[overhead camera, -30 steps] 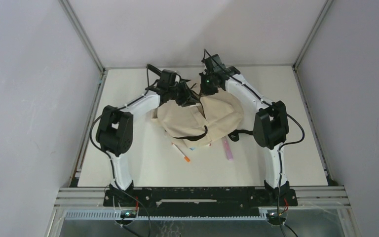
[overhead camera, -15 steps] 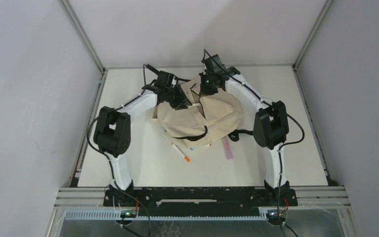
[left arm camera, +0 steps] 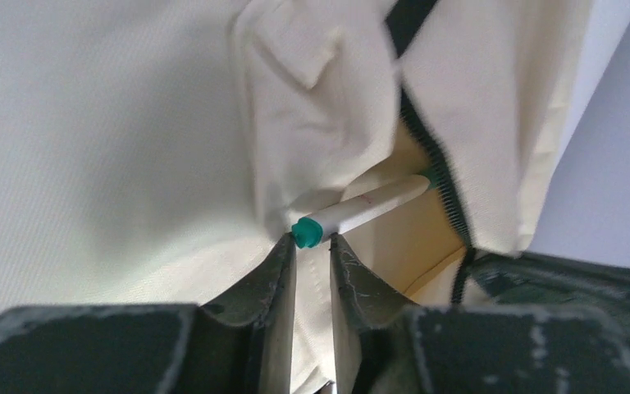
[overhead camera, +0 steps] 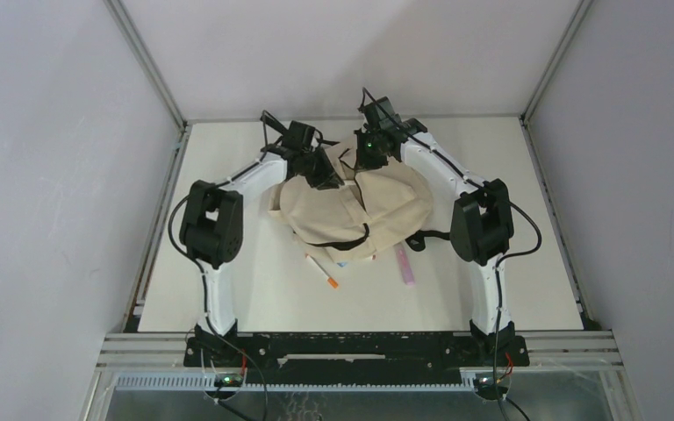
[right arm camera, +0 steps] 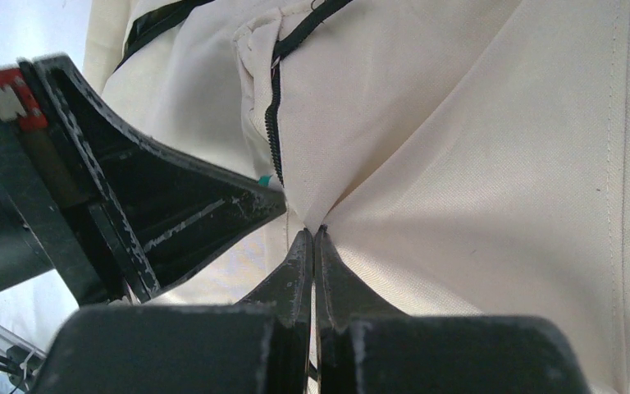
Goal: Pack the student bag
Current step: Place the stationery in the student bag.
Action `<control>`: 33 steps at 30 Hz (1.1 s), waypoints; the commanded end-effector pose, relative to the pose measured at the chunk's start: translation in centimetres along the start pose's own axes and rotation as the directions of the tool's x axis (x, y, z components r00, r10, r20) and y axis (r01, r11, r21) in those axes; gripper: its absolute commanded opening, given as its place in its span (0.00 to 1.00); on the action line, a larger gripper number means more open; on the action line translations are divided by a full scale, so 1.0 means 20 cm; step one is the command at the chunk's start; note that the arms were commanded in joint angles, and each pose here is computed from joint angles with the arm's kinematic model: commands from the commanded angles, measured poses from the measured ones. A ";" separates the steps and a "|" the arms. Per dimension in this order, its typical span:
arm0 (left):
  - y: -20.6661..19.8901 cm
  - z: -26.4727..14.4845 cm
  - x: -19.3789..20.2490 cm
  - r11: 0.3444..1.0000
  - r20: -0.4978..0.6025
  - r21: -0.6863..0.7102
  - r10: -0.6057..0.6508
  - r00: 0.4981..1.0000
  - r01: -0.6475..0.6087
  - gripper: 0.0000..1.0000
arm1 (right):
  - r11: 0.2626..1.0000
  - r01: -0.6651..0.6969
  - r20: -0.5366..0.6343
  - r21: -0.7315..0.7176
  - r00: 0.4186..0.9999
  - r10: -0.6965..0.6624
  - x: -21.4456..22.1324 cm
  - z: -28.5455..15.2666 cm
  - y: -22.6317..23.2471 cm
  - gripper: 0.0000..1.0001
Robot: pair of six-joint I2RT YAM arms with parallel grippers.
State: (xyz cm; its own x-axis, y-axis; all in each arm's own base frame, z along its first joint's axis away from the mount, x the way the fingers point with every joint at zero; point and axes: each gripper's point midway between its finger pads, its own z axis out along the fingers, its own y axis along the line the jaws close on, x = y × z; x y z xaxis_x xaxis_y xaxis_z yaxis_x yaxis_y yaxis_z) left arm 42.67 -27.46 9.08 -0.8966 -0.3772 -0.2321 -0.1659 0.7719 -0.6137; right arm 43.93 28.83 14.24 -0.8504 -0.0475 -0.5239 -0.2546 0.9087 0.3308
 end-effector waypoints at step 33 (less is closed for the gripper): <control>0.04 -0.63 0.18 0.990 0.215 -0.075 0.133 0.968 -0.120 0.43 | 0.997 -0.011 0.068 -0.073 0.998 0.016 -0.07 -0.10 0.10 0.00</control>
State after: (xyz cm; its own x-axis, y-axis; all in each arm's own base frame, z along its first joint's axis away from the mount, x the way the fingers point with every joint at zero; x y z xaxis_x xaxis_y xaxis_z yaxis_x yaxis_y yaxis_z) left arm 37.39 -24.94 17.80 -0.8415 -0.3287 -0.4289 -0.0259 0.8174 -0.5755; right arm 43.48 28.98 13.16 -0.8649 -0.0374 -0.5005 -0.2408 0.9059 0.3483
